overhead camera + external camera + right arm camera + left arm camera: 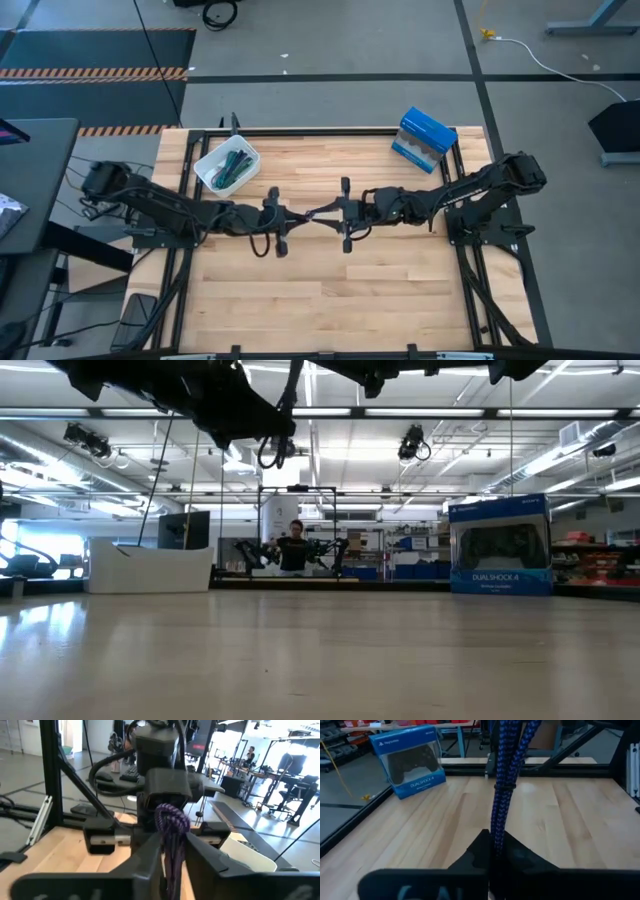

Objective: Pick and place USB-C Cables
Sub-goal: Put the purple charger cable into the white bin

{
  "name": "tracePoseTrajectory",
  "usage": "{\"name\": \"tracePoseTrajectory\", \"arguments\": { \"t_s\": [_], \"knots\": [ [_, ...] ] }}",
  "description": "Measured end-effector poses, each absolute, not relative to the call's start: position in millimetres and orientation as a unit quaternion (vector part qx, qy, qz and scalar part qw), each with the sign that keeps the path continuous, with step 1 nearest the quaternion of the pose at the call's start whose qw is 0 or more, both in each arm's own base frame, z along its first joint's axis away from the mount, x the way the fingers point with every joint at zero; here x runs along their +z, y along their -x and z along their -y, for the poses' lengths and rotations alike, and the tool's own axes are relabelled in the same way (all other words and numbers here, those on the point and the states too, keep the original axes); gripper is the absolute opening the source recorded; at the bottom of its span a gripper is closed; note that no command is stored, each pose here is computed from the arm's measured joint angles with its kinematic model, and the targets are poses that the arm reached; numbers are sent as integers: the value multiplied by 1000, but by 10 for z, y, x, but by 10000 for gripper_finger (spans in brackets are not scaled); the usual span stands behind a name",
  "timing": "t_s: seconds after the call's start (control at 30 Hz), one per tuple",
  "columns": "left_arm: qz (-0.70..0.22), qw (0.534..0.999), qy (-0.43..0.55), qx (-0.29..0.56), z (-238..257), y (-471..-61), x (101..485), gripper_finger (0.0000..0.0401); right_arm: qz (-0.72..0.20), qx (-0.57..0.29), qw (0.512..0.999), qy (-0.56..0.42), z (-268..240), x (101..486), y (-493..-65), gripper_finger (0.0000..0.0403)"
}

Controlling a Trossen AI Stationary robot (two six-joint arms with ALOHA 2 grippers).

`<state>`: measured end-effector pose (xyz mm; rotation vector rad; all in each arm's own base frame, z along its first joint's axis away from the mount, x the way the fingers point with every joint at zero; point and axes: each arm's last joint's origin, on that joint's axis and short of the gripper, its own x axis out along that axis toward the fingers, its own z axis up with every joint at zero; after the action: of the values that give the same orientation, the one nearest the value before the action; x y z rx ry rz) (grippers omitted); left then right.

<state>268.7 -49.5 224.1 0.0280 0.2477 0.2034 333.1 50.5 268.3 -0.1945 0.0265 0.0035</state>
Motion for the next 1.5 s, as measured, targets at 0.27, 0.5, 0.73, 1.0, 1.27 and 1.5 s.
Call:
{"name": "tracePoseTrajectory", "arguments": {
  "t_s": [0.27,0.5,0.73,1.0,1.27,1.5],
  "knots": [
    [-141,979,-22,148,433,-2524,2350,24,-25,2,995,101,-494,2661,-3331,159],
    [-174,947,-24,268,312,-2295,2405,26,-32,-2,995,96,-463,2647,-3335,170],
    [-271,876,6,400,-49,-2101,2513,25,-32,-4,995,94,-452,2648,-3337,170],
    [-399,783,75,472,-544,-1856,2590,32,-31,-4,995,94,-453,2649,-3336,168],
    [-478,725,112,482,-951,-1608,2497,32,-31,-4,995,94,-453,2650,-3337,168],
    [-519,699,132,475,-1169,-1508,2425,61,-29,-4,995,94,-454,2654,-3336,168]
  ]
}}
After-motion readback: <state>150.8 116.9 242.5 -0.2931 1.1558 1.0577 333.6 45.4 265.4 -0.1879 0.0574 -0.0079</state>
